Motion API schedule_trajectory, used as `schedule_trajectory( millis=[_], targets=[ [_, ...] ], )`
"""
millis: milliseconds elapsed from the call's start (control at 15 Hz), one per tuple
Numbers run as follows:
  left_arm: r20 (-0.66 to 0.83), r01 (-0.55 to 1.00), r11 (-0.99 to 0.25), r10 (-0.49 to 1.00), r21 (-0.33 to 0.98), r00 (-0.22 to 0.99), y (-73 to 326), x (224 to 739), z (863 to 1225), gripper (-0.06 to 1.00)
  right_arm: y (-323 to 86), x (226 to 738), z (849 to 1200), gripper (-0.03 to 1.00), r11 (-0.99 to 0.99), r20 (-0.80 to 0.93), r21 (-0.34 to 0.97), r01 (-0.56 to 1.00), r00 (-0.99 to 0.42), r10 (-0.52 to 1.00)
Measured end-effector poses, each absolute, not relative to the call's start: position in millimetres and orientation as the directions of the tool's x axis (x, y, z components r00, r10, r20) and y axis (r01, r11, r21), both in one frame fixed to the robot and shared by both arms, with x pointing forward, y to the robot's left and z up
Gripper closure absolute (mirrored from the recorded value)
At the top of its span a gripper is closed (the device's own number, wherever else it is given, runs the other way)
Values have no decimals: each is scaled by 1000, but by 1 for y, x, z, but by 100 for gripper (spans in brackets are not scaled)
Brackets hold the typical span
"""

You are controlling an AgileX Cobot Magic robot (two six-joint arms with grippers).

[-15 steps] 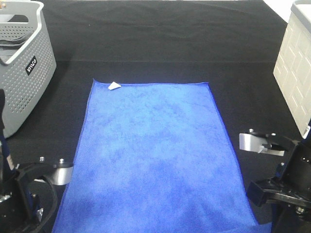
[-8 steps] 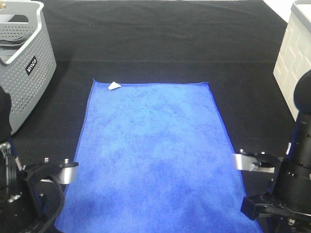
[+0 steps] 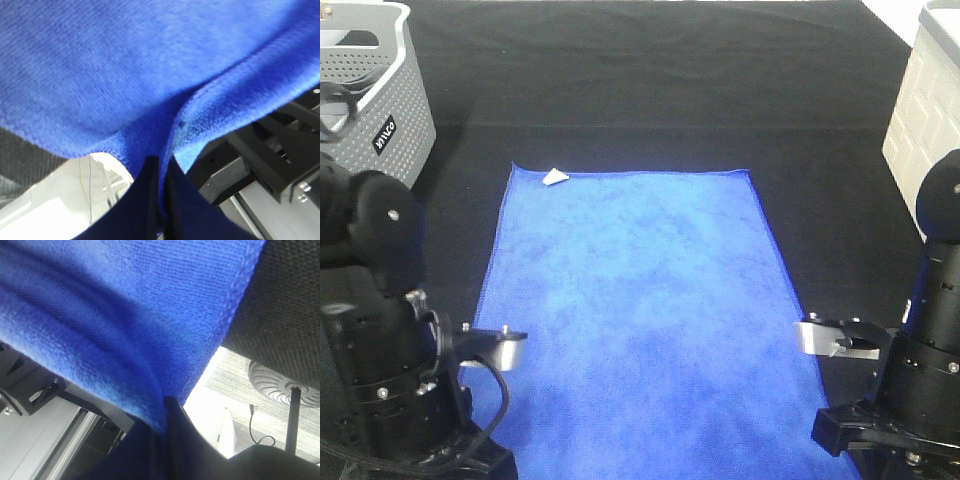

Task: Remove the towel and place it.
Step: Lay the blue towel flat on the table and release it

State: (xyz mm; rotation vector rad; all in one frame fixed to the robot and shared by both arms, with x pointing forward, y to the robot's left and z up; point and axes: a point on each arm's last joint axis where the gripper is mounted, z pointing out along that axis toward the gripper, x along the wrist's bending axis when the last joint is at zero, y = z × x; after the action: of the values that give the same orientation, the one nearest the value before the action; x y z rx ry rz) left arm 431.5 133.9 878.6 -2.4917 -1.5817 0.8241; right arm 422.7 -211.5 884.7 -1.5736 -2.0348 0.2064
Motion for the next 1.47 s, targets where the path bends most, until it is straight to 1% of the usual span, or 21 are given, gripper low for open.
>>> schedule_trajectory(
  millis=[133, 333, 400, 467, 533, 600, 667, 733, 800, 867, 1000, 1267, 1467],
  targets=[
    [-395, 808, -467, 860, -359, 322, 133, 433, 872, 94, -211, 424, 884, 97, 301, 327, -428, 852, -165, 930],
    [-400, 797, -473, 859, -375, 321, 133, 433, 871, 93, -211, 424, 884, 96, 305, 333, -424, 853, -166, 928],
    [-406, 792, -473, 858, -387, 314, 133, 431, 871, 90, -211, 424, 884, 91, 306, 334, -424, 853, -166, 928],
    [-415, 788, -469, 858, -398, 301, 132, 430, 872, 75, -211, 424, 884, 83, 306, 335, -424, 852, -166, 927],
    [-415, 788, -469, 858, -398, 301, 132, 430, 872, 75, -211, 424, 884, 83, 306, 335, -424, 852, -166, 927],
    [-447, 776, -465, 854, -425, 267, 129, 427, 875, 45, -210, 424, 884, 56, 300, 339, -426, 854, -158, 928],
    [-467, 764, -476, 845, -436, 260, 129, 425, 877, 34, -210, 424, 885, 43, 299, 340, -429, 852, -154, 928],
    [-479, 751, -491, 837, -441, 266, 129, 424, 878, 27, -210, 422, 885, 34, 301, 345, -441, 846, -150, 927],
    [-485, 753, -498, 831, -430, 273, 129, 424, 882, 25, -210, 422, 886, 29, 303, 349, -448, 841, -148, 926],
    [-490, 761, -504, 825, -409, 283, 128, 424, 888, 24, -210, 422, 889, 27, 306, 351, -432, 848, -154, 924],
    [-498, 775, -513, 813, -369, 301, 128, 424, 898, 23, -209, 424, 902, 26, 322, 362, -373, 870, -184, 914],
    [-505, 787, -522, 801, -329, 321, 126, 429, 913, 23, -204, 440, 939, 25, 339, 371, -190, 921, -252, 894],
    [-459, 794, -541, 801, -277, 385, 126, 438, 929, 23, -202, 447, 960, 25, 344, 370, -90, 935, -289, 883]
  ],
)
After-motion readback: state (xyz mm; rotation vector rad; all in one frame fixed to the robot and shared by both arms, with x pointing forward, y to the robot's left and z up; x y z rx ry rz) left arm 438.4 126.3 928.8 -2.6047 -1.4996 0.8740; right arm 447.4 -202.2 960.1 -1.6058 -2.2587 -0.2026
